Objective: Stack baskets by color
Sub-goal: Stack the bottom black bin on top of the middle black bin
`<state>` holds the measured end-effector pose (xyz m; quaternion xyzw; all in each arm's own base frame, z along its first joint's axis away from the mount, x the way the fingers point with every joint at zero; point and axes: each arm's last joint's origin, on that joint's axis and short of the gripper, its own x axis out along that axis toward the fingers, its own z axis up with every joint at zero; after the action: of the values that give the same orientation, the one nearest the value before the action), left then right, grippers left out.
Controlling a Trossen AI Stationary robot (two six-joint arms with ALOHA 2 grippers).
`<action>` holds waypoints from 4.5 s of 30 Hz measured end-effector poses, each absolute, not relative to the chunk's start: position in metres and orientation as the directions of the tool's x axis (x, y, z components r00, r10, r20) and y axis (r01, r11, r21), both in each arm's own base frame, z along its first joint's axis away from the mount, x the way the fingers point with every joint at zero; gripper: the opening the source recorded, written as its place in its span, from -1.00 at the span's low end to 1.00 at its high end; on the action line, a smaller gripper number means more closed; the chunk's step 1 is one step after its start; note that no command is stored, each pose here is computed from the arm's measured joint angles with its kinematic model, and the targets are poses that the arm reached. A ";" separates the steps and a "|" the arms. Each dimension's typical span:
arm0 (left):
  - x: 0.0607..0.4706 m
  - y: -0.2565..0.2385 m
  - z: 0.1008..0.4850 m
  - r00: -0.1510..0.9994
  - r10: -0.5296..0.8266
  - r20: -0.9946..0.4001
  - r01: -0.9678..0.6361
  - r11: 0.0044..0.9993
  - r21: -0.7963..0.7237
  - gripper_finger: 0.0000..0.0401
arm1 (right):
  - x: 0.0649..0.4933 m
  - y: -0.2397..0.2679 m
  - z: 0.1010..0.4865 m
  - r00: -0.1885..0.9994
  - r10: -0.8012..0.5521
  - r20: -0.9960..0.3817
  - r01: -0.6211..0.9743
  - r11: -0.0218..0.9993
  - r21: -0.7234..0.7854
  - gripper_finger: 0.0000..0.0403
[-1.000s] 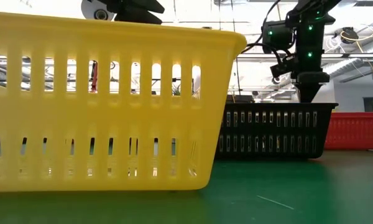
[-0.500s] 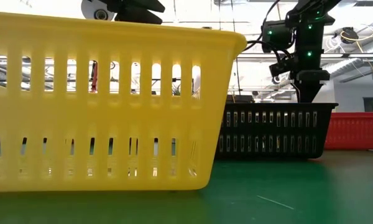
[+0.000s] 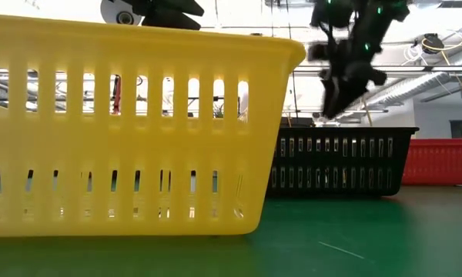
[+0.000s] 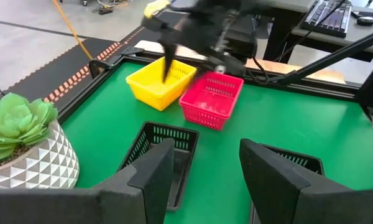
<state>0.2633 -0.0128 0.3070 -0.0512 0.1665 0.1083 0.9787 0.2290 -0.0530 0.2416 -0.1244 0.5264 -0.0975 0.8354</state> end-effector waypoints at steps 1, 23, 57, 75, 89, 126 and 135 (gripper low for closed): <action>0.263 -0.012 0.307 0.918 0.211 -0.335 -0.247 0.967 -0.066 -0.07 | 0.235 -0.044 0.242 0.451 -0.279 -0.848 0.009 0.951 -0.308 -0.04; 0.257 -0.008 0.295 0.836 0.324 -0.443 -0.384 0.922 -0.051 -0.07 | 0.315 0.080 0.232 0.369 -0.031 -0.929 -0.112 0.991 -0.078 -0.05; 0.266 -0.011 0.290 0.834 0.360 -0.419 -0.374 0.926 0.051 -0.07 | 0.324 0.041 0.170 0.294 0.011 -0.956 -0.125 0.992 -0.027 -0.94; 0.236 0.006 0.260 0.949 0.300 -0.102 -0.299 0.954 0.024 -0.07 | 0.305 -0.008 0.249 0.524 -0.114 -0.844 0.006 0.991 -0.130 -1.00; 0.218 0.018 0.237 0.940 0.327 -0.101 -0.326 0.945 0.025 -0.07 | 0.290 -0.095 0.268 0.468 -0.236 -0.852 0.104 0.972 -0.212 -1.00; 0.225 -0.006 0.267 0.738 0.350 -0.577 -0.394 0.918 0.052 -0.07 | 0.289 -0.065 0.294 0.606 -0.181 -0.775 0.074 0.982 -0.172 -0.07; 0.220 0.025 0.230 0.577 0.403 -0.711 -0.527 0.848 0.053 -0.07 | 0.296 -0.043 0.264 0.565 -0.286 -0.774 0.006 0.940 -0.342 -0.13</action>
<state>0.2203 0.0246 0.2296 -0.0825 0.3776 0.2630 0.8840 0.2956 -0.0426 0.2644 -0.1524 0.4590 -0.0837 0.8713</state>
